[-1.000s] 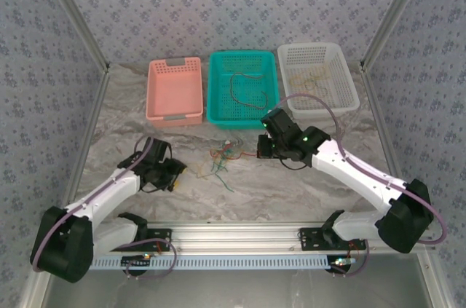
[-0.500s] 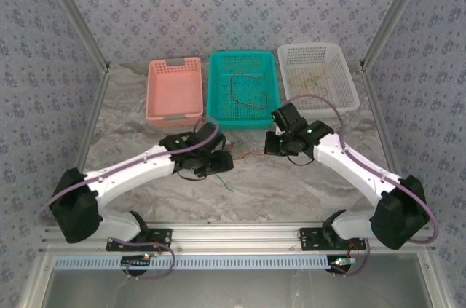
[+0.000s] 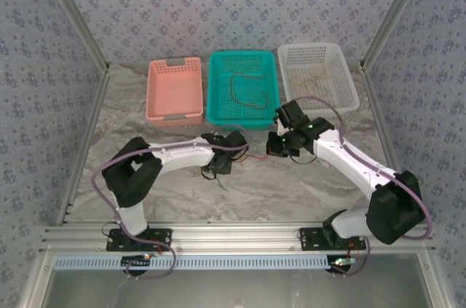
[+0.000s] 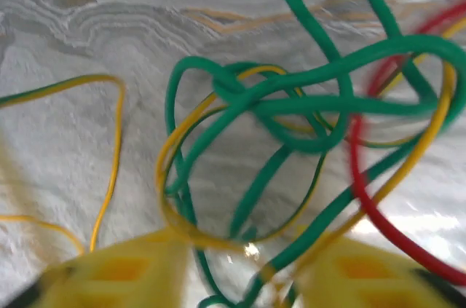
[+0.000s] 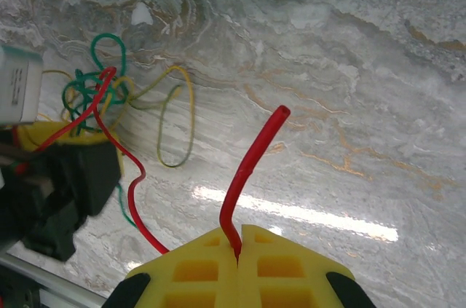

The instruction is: Untangle the cables

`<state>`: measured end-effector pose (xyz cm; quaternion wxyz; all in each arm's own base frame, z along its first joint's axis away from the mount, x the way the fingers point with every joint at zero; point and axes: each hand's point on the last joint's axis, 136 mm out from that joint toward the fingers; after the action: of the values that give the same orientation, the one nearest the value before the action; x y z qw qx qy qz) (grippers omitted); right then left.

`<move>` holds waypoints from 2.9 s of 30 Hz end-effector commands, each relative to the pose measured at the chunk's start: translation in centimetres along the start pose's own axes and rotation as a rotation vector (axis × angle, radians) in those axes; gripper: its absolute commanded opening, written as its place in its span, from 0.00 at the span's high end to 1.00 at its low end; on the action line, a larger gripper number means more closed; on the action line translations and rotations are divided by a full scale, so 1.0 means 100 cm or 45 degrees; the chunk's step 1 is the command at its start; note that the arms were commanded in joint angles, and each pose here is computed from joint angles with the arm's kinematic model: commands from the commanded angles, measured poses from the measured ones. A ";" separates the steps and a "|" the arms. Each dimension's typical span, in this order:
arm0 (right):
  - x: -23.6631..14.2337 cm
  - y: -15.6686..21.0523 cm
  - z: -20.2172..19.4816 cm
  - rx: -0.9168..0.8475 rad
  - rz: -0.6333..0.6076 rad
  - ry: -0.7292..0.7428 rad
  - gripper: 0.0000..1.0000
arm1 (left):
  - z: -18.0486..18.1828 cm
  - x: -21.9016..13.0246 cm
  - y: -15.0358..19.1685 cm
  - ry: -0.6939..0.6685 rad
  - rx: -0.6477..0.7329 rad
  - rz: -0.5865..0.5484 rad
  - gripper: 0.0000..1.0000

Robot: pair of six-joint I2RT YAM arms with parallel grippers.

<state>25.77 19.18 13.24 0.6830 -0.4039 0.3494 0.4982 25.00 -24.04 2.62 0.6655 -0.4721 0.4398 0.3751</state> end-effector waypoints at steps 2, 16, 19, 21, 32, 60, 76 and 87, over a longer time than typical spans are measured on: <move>-0.019 0.004 -0.035 0.029 -0.017 0.133 1.00 | 0.061 0.002 0.008 -0.179 -0.257 0.012 1.00; -0.113 -0.025 -0.075 0.123 -0.351 0.221 1.00 | 0.135 0.003 0.029 0.120 -0.718 0.072 1.00; -0.117 -0.027 -0.068 0.080 -0.362 0.221 1.00 | 0.129 0.001 0.026 0.156 -0.715 0.074 1.00; -0.121 -0.028 -0.065 0.064 -0.371 0.206 1.00 | 0.125 0.000 0.025 0.178 -0.715 0.074 1.00; -0.137 -0.030 -0.031 -0.024 -0.397 0.101 1.00 | 0.110 -0.088 -0.038 0.336 -0.712 -0.196 0.37; -0.064 -0.175 0.040 0.794 -0.598 -0.177 1.00 | 0.086 -0.203 -0.065 0.713 -0.767 -0.352 0.31; 0.037 -0.205 0.049 0.976 -0.508 -0.097 1.00 | 0.092 -0.222 -0.053 0.775 -0.818 -0.358 0.35; -0.001 -0.202 0.056 0.902 -0.546 -0.099 0.35 | 0.099 -0.208 -0.034 0.737 -0.864 -0.321 0.35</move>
<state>46.13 21.79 15.15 0.8652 -0.1763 0.4110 0.2268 24.17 -17.82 25.27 0.3703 -0.7982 0.4017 0.2539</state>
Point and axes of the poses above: each hand's point on the last joint's axis, 136 mm out from that joint toward the fingers, its own x axis out along the fingers, its own z axis along the line the jaws close on, y = z × x, and after that the axes turned 9 degrees about x, right-handed
